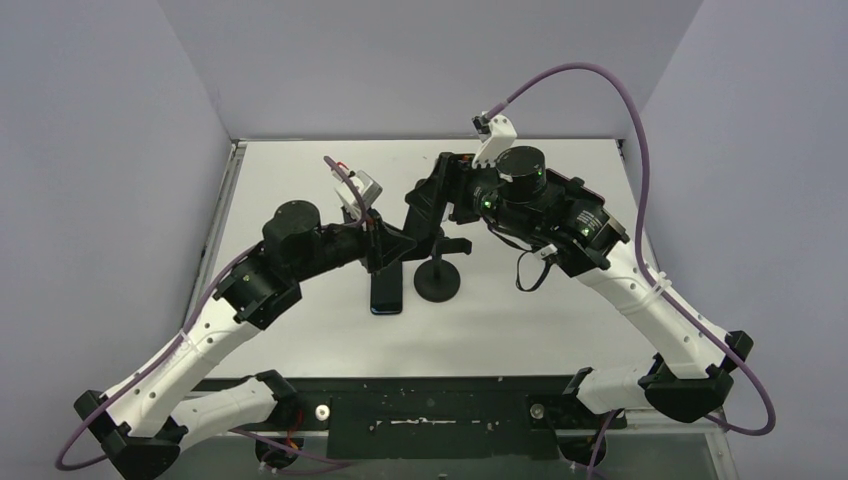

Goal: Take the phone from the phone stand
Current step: Place the phone at the center of the board.

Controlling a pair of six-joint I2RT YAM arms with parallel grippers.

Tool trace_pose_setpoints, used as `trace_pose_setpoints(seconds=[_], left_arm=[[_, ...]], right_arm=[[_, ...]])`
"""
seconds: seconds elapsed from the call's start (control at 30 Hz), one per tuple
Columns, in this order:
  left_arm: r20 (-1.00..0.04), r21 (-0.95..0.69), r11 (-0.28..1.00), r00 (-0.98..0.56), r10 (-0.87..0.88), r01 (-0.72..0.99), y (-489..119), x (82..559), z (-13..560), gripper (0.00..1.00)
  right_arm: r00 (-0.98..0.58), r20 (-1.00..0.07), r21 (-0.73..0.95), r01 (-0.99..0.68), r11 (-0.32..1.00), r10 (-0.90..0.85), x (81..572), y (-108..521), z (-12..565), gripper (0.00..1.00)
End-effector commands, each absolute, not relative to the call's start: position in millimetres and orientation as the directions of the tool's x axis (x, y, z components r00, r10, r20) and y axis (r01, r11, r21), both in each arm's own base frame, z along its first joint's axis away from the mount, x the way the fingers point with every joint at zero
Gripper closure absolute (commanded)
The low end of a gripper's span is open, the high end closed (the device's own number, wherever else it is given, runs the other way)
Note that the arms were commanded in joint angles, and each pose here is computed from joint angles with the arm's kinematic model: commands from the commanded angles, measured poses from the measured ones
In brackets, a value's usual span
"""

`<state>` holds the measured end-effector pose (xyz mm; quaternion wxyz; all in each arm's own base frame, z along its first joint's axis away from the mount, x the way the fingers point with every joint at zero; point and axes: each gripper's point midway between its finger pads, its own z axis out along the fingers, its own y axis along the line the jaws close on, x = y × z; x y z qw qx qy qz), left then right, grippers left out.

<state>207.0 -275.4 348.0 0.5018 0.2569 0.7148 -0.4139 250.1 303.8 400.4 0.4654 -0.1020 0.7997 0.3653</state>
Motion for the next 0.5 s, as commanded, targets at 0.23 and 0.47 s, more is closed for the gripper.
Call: trace_pose_setpoints(seconds=[0.23,0.47], left_arm=[[-0.958,-0.286,0.571,-0.233,-0.166,0.77,-258,213,385,1.0],[-0.958,-0.287,0.623,-0.23,-0.172,0.728,-248,218,376,1.0]], right_arm=[[-0.516,-0.819,0.549,-0.574,0.608,0.252,238,312,437,0.21],[-0.511,-0.82,0.555,-0.596,0.58,0.258,232,311,443,0.0]])
